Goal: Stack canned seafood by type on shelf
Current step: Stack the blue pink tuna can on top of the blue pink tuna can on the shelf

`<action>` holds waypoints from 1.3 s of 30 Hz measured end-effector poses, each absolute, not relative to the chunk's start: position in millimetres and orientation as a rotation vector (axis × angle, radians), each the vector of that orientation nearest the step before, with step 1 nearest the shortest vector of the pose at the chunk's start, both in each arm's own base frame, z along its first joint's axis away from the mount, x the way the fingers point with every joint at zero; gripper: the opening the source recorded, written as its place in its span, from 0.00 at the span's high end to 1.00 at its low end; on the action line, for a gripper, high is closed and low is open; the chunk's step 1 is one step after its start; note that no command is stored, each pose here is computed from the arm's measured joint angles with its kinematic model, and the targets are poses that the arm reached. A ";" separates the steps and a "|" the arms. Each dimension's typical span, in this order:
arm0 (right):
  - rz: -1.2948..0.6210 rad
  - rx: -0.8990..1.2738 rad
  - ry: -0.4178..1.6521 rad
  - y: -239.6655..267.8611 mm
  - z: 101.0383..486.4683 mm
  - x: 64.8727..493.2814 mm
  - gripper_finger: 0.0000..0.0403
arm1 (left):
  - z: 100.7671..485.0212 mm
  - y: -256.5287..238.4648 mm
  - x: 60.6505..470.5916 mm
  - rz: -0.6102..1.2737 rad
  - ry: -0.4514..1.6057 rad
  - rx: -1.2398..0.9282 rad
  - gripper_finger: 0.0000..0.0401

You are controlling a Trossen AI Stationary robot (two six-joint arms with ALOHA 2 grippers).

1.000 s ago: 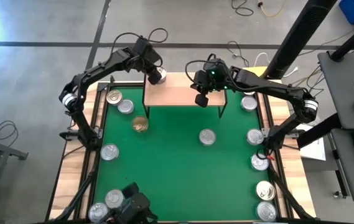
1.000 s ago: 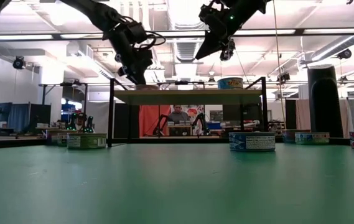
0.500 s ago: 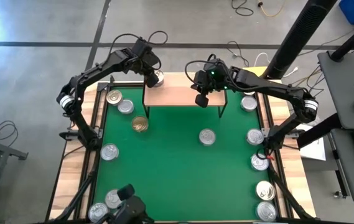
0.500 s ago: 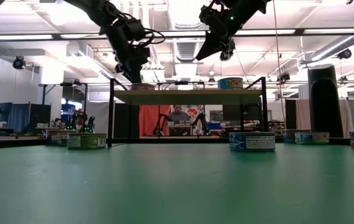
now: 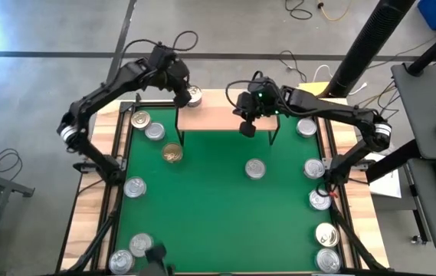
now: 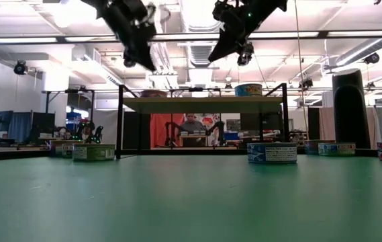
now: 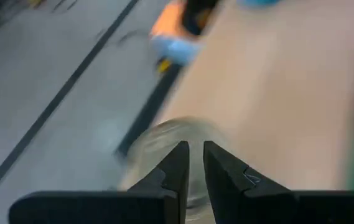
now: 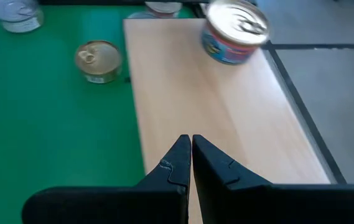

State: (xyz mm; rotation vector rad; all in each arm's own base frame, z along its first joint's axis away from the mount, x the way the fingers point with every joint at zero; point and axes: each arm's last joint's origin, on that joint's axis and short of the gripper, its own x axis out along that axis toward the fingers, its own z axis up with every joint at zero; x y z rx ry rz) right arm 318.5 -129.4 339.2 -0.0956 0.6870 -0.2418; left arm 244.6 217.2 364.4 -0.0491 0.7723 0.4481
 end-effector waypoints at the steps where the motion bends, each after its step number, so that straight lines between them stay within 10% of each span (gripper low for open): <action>1: -0.226 -0.106 0.685 -124.7 339.3 320.5 0.98 | 368.0 204.9 245.0 0.388 0.743 -0.039 0.92; 9: -0.073 -0.181 0.630 -70.7 346.8 334.2 0.98 | 360.9 73.2 244.3 -0.058 0.691 0.111 0.92; 39: 0.271 -0.024 0.644 186.5 327.7 298.6 0.98 | 240.2 -177.9 191.6 0.026 1.155 -0.650 0.92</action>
